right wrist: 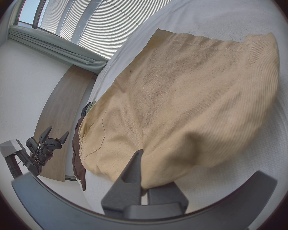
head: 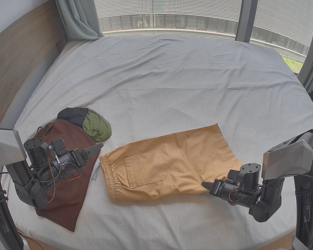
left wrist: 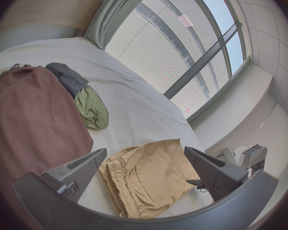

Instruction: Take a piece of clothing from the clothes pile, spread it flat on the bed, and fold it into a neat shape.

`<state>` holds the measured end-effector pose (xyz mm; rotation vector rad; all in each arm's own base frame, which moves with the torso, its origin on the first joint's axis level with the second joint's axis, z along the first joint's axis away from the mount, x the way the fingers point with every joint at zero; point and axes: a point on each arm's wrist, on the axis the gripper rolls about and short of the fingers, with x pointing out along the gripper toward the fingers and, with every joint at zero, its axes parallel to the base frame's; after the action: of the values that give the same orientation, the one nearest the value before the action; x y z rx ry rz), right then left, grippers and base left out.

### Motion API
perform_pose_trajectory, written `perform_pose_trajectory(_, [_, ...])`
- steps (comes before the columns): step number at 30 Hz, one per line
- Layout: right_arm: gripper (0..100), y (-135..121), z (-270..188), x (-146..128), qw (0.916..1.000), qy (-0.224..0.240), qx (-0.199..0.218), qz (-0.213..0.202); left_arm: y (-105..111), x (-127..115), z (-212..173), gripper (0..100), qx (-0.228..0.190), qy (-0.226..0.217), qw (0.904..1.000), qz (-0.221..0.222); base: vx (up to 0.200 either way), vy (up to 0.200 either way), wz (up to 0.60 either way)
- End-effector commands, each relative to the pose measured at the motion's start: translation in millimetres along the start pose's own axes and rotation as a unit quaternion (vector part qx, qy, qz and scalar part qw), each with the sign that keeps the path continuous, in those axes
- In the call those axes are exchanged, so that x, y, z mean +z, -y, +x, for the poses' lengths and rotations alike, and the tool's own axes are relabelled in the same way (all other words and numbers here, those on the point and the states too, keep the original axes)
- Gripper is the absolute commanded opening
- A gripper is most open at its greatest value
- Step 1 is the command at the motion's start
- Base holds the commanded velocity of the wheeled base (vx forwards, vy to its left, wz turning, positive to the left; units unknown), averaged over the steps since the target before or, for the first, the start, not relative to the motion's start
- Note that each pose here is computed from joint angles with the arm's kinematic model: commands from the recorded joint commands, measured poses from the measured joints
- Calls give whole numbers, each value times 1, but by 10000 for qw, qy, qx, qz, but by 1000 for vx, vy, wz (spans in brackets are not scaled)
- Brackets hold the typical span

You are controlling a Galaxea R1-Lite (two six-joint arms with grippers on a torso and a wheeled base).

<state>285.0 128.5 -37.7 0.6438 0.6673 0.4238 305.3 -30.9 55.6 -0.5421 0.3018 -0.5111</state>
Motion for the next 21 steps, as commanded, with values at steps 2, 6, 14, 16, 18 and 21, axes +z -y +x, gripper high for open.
perform_pose_trajectory(2, [0, 2, -1, -2, 10000, -45, -41, -28, 0, 0, -1, 100, 9, 12, 10000, -2, 0, 0, 0])
perform_pose_trajectory(6, [0, 1, -1, -2, 10000, -50, -37, -31, -1, -1, -1, 100, 12, -9, 10000, -5, 0, 0, 0])
perform_pose_trajectory(14, [100, 0, -1, -3, 10000, -60, -18, -50, -2, 0, -1, 100, 28, 9, 10000, 3, 0, 0, 0])
perform_pose_trajectory(16, [100, 0, -1, -3, 10000, -65, -13, -54, -2, 0, -1, 100, 18, 11, 10000, 31, 0, 0, 0])
perform_pose_trajectory(18, [100, -1, -4, -5, 9999, -109, -33, -66, -3, 1, 1, 100, 18, 27, 9999, 106, 0, 0, 0])
perform_pose_trajectory(21, [100, 1, -12, -12, 9994, -287, -116, -156, -2, 3, 0, 100, 15, 64, 9998, 191, 0, 0, 0])
